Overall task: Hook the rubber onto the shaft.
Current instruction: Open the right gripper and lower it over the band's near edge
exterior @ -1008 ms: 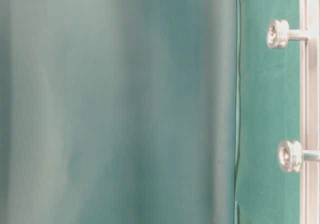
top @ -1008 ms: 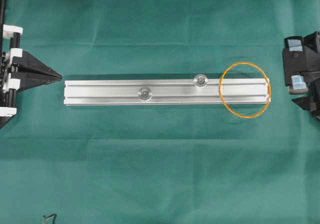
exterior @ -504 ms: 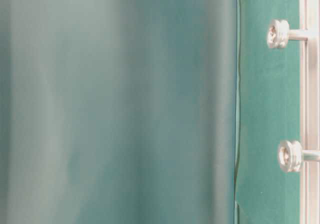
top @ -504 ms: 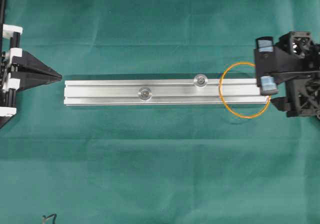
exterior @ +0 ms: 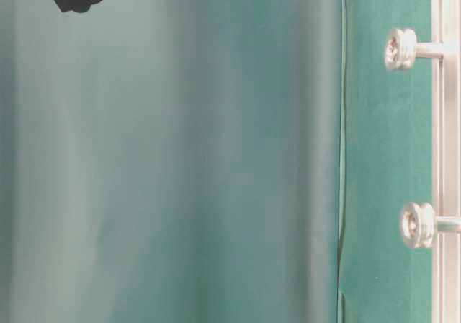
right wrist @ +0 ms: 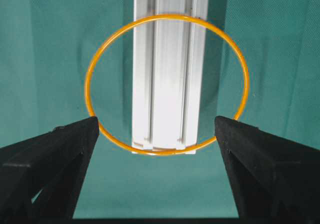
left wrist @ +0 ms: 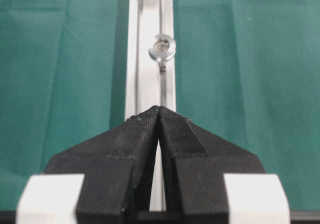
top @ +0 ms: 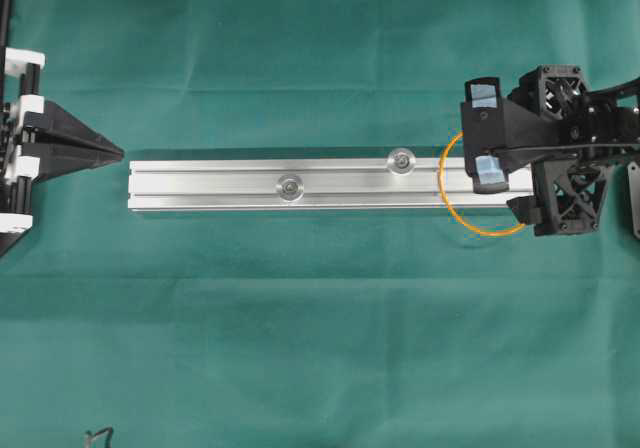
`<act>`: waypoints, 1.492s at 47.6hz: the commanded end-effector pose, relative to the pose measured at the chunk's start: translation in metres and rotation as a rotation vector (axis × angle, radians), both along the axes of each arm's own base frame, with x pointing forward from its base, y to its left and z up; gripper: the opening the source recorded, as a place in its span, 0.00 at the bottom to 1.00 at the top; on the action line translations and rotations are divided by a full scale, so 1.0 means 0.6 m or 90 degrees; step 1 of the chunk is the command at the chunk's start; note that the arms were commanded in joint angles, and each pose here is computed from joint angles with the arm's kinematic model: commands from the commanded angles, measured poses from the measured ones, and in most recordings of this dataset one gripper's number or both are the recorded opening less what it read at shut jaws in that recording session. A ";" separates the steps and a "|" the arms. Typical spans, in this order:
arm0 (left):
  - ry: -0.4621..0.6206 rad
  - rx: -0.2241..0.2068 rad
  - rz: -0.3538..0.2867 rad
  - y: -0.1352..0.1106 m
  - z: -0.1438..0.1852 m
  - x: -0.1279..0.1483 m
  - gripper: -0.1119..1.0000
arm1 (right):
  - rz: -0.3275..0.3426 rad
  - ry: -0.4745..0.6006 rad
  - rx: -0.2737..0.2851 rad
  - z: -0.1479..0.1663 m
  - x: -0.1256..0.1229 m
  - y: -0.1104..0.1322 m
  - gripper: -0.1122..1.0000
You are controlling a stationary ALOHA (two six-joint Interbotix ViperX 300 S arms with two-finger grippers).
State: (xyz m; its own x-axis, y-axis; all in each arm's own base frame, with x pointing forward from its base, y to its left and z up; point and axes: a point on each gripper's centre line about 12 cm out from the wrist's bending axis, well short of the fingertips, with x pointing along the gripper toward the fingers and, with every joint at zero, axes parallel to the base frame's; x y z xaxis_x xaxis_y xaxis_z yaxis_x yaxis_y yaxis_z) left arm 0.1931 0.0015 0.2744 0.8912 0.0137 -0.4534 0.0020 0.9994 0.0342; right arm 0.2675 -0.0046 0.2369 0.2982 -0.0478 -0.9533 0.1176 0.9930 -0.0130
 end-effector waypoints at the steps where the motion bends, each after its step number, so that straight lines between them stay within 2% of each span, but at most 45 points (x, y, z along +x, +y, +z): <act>1: -0.020 0.000 0.002 0.001 0.021 0.006 0.10 | 0.001 -0.023 -0.001 0.017 0.008 0.001 0.96; 55: -0.019 0.000 0.002 0.001 0.020 0.006 0.10 | 0.000 -0.021 0.007 0.015 0.007 0.003 0.96; 71: -0.016 0.000 0.002 0.001 0.020 0.005 0.10 | 0.015 -0.028 0.038 0.000 0.007 0.028 0.96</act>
